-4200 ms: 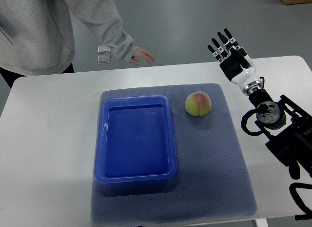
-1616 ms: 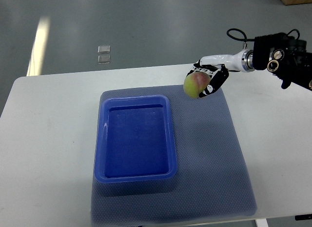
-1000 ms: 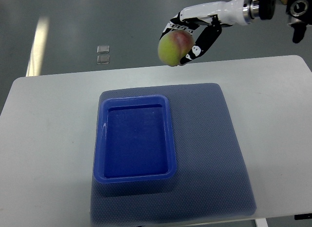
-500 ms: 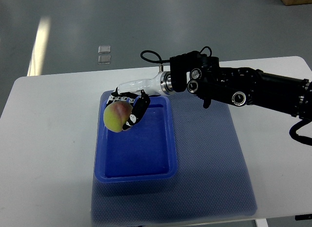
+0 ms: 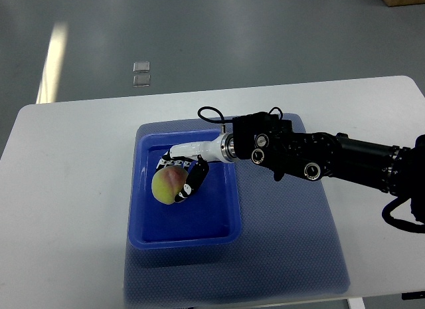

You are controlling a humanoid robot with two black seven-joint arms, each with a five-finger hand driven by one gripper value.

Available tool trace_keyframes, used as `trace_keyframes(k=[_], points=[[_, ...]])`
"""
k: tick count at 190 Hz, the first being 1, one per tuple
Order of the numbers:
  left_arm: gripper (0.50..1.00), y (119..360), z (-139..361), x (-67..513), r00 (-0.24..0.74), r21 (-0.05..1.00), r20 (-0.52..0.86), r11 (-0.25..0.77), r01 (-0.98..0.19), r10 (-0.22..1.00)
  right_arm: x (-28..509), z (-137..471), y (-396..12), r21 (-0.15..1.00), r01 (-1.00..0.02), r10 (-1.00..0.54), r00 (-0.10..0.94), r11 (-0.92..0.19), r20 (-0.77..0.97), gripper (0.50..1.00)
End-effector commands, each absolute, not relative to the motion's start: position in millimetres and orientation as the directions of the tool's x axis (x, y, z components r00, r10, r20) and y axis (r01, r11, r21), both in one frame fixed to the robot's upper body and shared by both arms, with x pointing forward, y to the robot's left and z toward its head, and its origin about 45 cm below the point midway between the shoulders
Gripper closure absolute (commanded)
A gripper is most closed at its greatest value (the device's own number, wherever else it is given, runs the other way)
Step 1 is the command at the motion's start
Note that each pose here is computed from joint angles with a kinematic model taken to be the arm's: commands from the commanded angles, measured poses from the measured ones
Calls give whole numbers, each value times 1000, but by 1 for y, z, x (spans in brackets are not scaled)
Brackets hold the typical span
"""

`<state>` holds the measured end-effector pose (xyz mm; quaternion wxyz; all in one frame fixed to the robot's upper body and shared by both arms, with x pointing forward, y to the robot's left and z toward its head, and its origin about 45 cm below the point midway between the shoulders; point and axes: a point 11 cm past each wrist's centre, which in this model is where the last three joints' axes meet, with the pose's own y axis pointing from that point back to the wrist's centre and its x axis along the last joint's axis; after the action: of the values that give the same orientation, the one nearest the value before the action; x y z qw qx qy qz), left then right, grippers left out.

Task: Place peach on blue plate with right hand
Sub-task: 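Carry the peach over the blue tray and lower it inside, then open the right hand, release the peach, and raise the hand away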

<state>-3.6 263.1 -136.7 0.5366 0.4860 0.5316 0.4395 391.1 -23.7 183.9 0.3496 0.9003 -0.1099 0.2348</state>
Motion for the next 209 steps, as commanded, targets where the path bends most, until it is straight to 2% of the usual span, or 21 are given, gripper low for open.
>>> trace_keyframes(k=[1,13,14,40,60,61,69,84,85,102,123,133,134,142,152,153,175,188,198,199,209], points=[[500,263,-137,-3,49,989,-143,141,44,989,392,184,-24,575,-367,-35,862,-731,505,603],[500,263,-137,-3,49,989,-143,141,44,989,392,184,-24,575,-367,-35,862,-731,505,599],[500,263,-137,-4,49,989,-143,141,46,989,392,185,-23,574,-366,-35,862,-732,506,577],[500,263,-137,-4,46,989,-143,141,46,989,394,191,-22,570,-364,-33,861,-737,507,572],[500,263,-137,-4,47,989,-143,141,46,989,403,200,-35,572,-378,-43,858,-728,511,570],[500,263,-137,-4,46,989,-143,141,46,989,417,224,-43,552,-401,-60,844,-731,534,570],[500,263,-137,-3,47,989,-143,141,44,989,430,246,-52,519,-433,-101,830,-737,548,570],[500,263,-137,-3,47,989,-143,141,44,989,438,260,-61,491,-456,-142,823,-742,550,570],[500,264,-137,-4,47,989,-142,139,46,989,453,285,-80,431,-502,-228,807,-749,544,570],[500,263,-137,-4,47,989,-143,141,46,989,471,320,-113,311,-572,-392,783,-758,483,570],[500,263,-137,-4,50,989,-144,142,45,988,474,321,-163,173,-627,-585,774,-759,240,570],[500,263,-137,-4,50,989,-144,142,45,988,474,321,-163,173,-627,-585,774,-759,240,570],[500,263,-137,-4,50,989,-144,142,46,988,473,315,-181,101,-655,-648,756,-749,97,570],[500,263,-137,-4,50,989,-144,142,46,988,471,308,-193,40,-688,-689,725,-725,-22,570],[500,263,-137,-4,50,989,-144,142,46,988,471,308,-193,40,-688,-689,724,-725,-22,570],[500,263,-137,-4,50,989,-144,142,46,988,470,299,-208,-23,-730,-718,677,-683,-164,570],[500,263,-137,-3,49,989,-145,142,44,988,465,270,-236,-127,-845,-703,507,-520,-499,570],[500,263,-137,-3,50,989,-144,142,44,988,465,253,-246,-146,-897,-665,411,-418,-623,570],[500,263,-137,-3,50,989,-144,142,44,988,465,253,-246,-146,-897,-665,411,-417,-623,570],[500,263,-137,-3,49,989,-145,142,44,988,466,243,-257,-152,-931,-638,341,-333,-690,570],[500,263,-137,-3,49,989,-145,142,44,988,465,229,-270,-145,-956,-612,275,-255,-741,570]])
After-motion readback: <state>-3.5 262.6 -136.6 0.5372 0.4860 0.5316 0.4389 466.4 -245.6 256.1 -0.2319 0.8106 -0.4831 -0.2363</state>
